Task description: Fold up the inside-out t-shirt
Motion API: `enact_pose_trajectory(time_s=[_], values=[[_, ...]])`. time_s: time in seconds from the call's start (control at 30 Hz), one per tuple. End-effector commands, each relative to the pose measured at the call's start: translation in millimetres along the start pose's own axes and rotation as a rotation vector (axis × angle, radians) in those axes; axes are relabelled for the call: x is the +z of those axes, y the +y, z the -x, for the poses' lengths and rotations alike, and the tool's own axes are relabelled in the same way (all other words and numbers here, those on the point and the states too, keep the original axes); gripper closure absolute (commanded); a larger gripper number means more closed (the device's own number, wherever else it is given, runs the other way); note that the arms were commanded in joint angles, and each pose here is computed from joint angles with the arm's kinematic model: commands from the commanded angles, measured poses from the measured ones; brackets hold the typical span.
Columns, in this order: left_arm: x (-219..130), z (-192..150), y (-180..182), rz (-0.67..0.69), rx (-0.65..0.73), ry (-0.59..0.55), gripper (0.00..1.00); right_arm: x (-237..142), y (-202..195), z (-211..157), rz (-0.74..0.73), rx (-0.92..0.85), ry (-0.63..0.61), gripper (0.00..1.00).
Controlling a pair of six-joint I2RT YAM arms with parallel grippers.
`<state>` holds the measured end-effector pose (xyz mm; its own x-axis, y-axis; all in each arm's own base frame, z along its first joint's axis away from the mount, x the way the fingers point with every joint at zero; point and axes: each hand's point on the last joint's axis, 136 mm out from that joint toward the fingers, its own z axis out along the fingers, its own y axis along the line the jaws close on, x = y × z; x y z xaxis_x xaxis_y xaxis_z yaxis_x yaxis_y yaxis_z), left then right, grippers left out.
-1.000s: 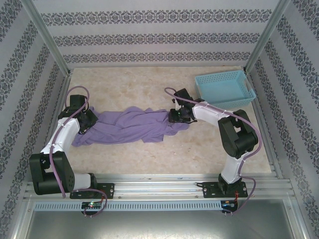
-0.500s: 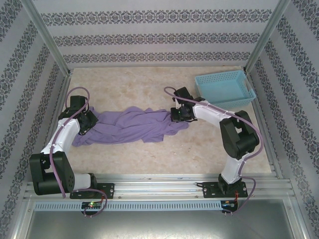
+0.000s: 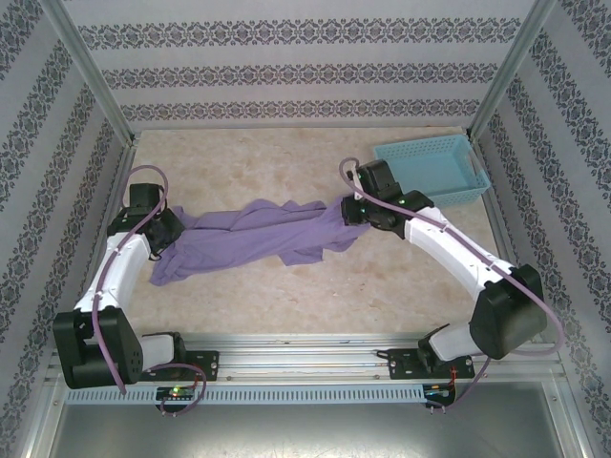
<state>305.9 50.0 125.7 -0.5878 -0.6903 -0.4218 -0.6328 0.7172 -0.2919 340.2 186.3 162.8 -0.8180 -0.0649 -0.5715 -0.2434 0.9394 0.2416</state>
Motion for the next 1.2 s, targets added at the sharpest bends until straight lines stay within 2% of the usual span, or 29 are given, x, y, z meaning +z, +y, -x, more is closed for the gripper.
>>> enact_pose_trajectory(time_s=[0.0, 0.1, 0.23, 0.43, 0.63, 0.8, 1.0, 1.17], values=[[0, -4, 3, -0.005, 0.005, 0.002, 1.0, 23, 1, -30, 0.032, 0.028, 0.096, 0.82], [5, -10, 4, -0.005, 0.008, 0.023, 1.0, 45, 9, -41, 0.073, 0.041, 0.148, 0.75], [9, -15, 6, -0.003, 0.009, 0.039, 1.0, 73, 3, -52, 0.043, 0.056, 0.223, 0.65], [5, -14, 8, 0.007, 0.021, 0.031, 1.0, 60, -6, -50, -0.026, 0.042, 0.208, 0.56], [10, -16, 8, 0.005, 0.013, 0.041, 1.0, 58, -20, -69, -0.05, 0.082, 0.226, 0.52], [11, -16, 6, -0.002, 0.01, 0.05, 1.0, 74, -23, -70, -0.047, 0.086, 0.254, 0.54], [8, -16, 7, 0.003, 0.016, 0.045, 1.0, 87, -28, -69, -0.071, 0.07, 0.288, 0.63], [9, -16, 8, 0.005, 0.017, 0.044, 1.0, 80, -20, -63, -0.062, 0.045, 0.267, 0.81]])
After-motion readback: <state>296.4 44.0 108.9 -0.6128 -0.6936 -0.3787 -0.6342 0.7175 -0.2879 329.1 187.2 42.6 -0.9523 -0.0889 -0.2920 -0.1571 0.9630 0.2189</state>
